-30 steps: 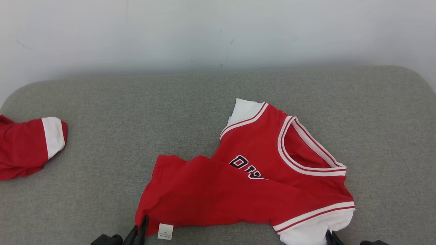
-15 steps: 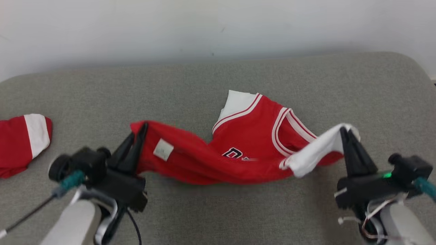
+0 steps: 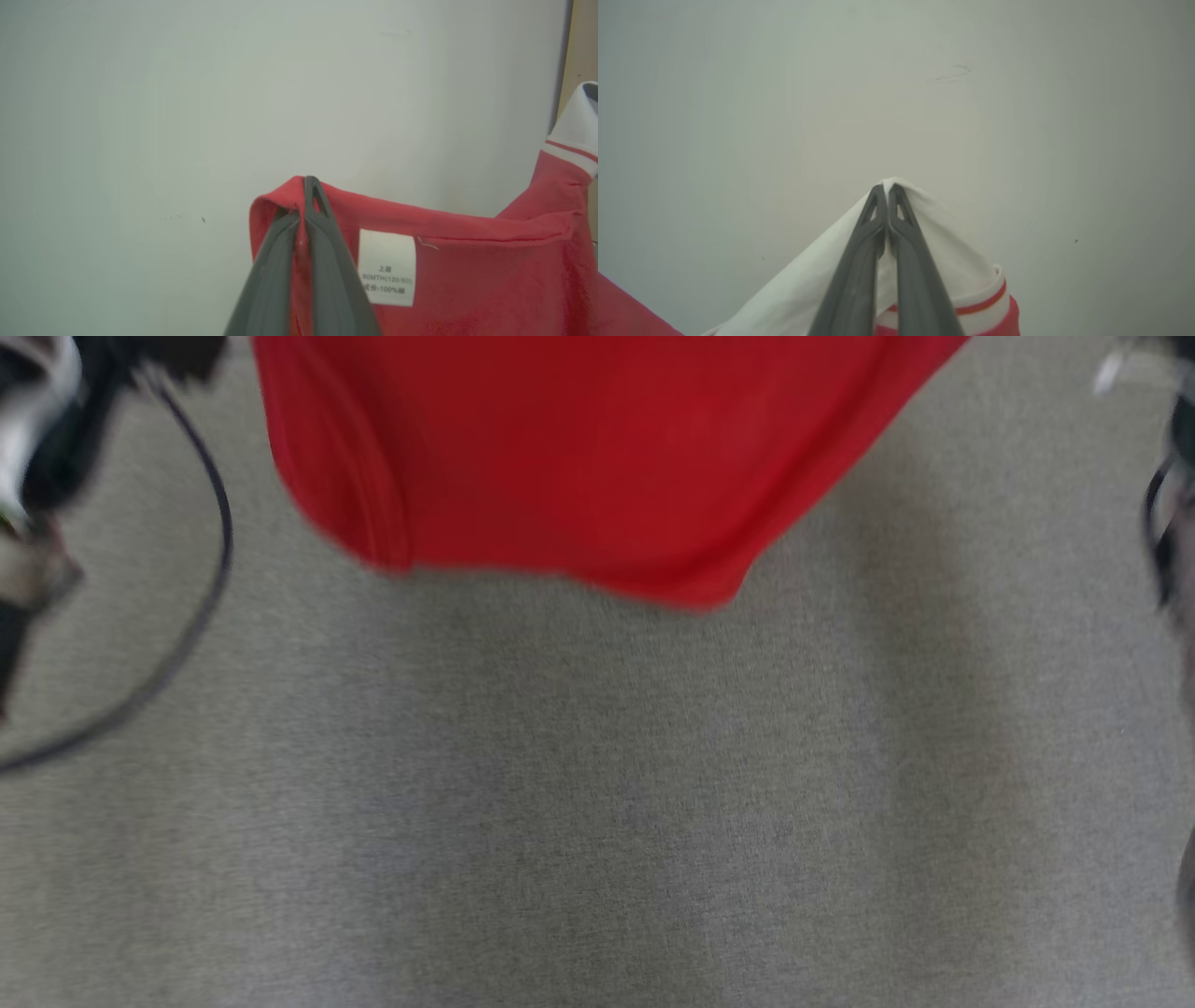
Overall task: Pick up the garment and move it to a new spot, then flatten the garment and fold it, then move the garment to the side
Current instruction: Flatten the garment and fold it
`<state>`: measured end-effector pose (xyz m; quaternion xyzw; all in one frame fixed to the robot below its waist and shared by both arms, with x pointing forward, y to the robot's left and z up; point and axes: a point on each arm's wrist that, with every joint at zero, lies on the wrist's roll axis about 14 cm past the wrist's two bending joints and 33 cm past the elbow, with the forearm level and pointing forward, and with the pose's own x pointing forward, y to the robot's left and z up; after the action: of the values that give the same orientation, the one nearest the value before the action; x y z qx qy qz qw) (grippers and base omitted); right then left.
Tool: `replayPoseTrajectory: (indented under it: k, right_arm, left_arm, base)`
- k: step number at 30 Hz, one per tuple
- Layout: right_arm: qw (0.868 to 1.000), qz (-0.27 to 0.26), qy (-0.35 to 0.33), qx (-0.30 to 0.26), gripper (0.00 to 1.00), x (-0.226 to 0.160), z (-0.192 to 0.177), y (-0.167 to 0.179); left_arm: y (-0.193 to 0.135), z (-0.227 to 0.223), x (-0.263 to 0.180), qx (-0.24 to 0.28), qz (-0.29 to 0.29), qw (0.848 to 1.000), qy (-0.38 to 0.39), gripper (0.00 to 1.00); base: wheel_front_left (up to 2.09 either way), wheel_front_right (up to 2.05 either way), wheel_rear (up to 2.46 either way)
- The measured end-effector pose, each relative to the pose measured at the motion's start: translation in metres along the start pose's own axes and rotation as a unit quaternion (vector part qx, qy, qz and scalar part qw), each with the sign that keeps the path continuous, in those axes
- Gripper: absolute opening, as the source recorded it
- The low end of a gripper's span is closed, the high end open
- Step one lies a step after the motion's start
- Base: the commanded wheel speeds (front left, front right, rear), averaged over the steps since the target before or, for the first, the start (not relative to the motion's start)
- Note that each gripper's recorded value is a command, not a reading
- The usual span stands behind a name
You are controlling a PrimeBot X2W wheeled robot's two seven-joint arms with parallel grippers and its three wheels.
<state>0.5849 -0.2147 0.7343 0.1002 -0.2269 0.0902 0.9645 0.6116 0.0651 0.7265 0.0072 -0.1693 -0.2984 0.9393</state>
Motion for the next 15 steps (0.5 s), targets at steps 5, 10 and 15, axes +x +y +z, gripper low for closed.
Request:
replayPoseTrajectory:
  k: [5,10,15]
  right_arm:
    - [1.0,-0.015,-0.013,0.006,0.0,0.043,0.018,-0.016]
    - [0.999,-0.039,0.0,0.0,0.0,0.083,0.017,-0.036]
    - [0.998,-0.048,0.018,-0.034,0.0,0.106,-0.001,-0.046]
  left_arm:
    - [0.014,0.012,0.038,-0.006,-0.002,1.0,-0.021,0.0]
    - [0.033,0.016,0.075,-0.038,0.01,0.998,-0.05,0.0]
    - [0.034,0.002,0.101,-0.047,0.006,0.997,-0.055,0.0]
  base:
    - [0.0,0.0,0.0]
    - [0.0,0.0,0.0]
    - [0.0,0.0,0.0]
